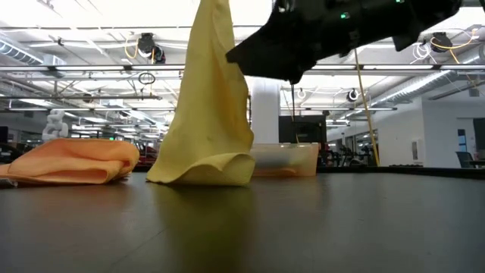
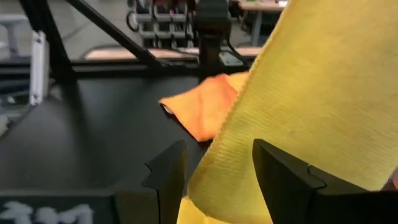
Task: Fold microfiber towels
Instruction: Fold the yellow microfiber towel
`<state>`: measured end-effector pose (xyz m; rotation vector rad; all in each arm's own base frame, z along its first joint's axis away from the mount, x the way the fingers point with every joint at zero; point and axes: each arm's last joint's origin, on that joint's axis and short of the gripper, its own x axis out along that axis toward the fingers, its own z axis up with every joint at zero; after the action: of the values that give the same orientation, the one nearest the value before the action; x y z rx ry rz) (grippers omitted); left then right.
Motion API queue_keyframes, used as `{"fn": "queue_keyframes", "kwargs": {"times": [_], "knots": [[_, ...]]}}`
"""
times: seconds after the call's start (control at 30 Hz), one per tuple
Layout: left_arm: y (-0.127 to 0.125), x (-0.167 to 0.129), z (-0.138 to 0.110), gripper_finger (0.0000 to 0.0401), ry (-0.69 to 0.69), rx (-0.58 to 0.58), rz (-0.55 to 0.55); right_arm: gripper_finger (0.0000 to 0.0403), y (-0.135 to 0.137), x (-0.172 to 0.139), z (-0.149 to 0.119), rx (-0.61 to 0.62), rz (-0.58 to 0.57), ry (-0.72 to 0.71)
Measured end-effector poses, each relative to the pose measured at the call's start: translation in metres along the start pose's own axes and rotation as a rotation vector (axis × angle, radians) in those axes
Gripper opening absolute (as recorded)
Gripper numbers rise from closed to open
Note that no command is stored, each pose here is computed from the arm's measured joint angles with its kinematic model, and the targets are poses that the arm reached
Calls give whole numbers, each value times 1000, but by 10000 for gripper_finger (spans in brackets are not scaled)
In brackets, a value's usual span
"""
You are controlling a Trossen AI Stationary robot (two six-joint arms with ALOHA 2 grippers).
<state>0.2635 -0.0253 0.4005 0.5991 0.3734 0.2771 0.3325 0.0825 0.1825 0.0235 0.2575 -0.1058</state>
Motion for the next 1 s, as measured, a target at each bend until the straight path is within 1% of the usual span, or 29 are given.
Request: {"fn": "queue_keyframes", "kwargs": {"times": [0.13, 0.27, 0.37, 0.43, 0.53, 0.7, 0.8, 0.83, 0.93, 1.0], "knots": [[0, 0, 0, 4, 1, 0, -1, 178, 2, 9, -1, -11, -51, 25], [0, 0, 0, 5, 3, -10, -2, 178, 0, 9, -3, 2, -110, 51], [0, 0, -1, 4, 7, -11, -4, 167, -3, 7, -6, 7, -150, 94], [0, 0, -1, 7, 8, -10, -5, 153, -4, 6, -8, -2, -155, 118], [-1, 0, -1, 4, 10, -10, -6, 122, -4, 5, -9, -15, -158, 137], [-1, 0, -1, 7, 13, -10, -7, 51, -2, -3, -5, -62, -148, 166], [-1, 0, -2, 3, 20, -9, -11, 11, 0, -14, 6, -81, -135, 163], [-2, 0, -2, 3, 23, -9, -15, 6, 1, -18, 11, -85, -132, 157], [-5, -2, -1, 7, 22, -18, -29, 10, 5, -35, 27, -98, -142, 121], [-10, -5, 2, 5, 7, -15, -48, 10, 9, -49, 38, -124, -117, 90]]}}
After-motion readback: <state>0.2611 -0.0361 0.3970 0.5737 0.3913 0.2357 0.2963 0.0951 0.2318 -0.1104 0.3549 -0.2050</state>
